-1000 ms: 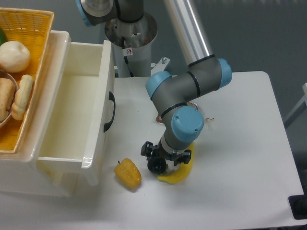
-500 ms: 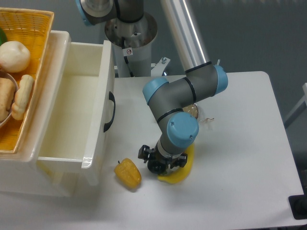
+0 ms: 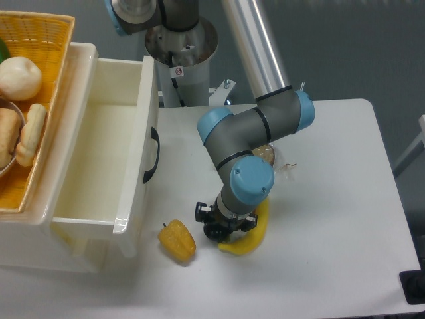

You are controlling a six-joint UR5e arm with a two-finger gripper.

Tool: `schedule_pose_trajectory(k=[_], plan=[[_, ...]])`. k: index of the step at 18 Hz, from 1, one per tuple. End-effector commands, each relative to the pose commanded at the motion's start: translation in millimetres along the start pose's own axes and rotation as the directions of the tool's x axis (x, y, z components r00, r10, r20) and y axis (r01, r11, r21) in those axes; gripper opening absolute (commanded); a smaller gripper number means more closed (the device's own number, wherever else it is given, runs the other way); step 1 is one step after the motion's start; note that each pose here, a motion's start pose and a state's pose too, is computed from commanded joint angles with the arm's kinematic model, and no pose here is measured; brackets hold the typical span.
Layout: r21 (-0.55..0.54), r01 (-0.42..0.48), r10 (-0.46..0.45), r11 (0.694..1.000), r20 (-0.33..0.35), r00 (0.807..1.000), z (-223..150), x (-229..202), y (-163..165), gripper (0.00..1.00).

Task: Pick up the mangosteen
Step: 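Lift the grasped mangosteen up off the table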

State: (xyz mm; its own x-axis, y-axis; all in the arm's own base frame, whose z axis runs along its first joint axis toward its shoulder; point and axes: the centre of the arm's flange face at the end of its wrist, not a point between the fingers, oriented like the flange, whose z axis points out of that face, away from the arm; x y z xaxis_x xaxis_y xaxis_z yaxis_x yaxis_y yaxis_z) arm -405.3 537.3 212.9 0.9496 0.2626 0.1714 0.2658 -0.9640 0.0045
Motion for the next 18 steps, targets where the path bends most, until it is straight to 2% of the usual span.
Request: schedule_pose_trajectory(k=[5,10,11,14,18], plan=[[0.031,-0.012,0.011,0.999,0.023,1.000,-26.8,1.5,3.0,0.32],[0.062,-0.168,0.164,0.984,0.063,0.984,-70.9,0.7,17.4,0.32],[0.066,-0.193,0.188,0.979,0.070,0.980,-79.5,-1.0,21.5,0.32],[0.055,-0.311,0.306,0.949,0.075,0.949,-98.3,-10.8,37.0,0.32],[0.026,-0.375,0.374,0.927,0.035,0.927,-112.7,-20.0,58.2,0.32]])
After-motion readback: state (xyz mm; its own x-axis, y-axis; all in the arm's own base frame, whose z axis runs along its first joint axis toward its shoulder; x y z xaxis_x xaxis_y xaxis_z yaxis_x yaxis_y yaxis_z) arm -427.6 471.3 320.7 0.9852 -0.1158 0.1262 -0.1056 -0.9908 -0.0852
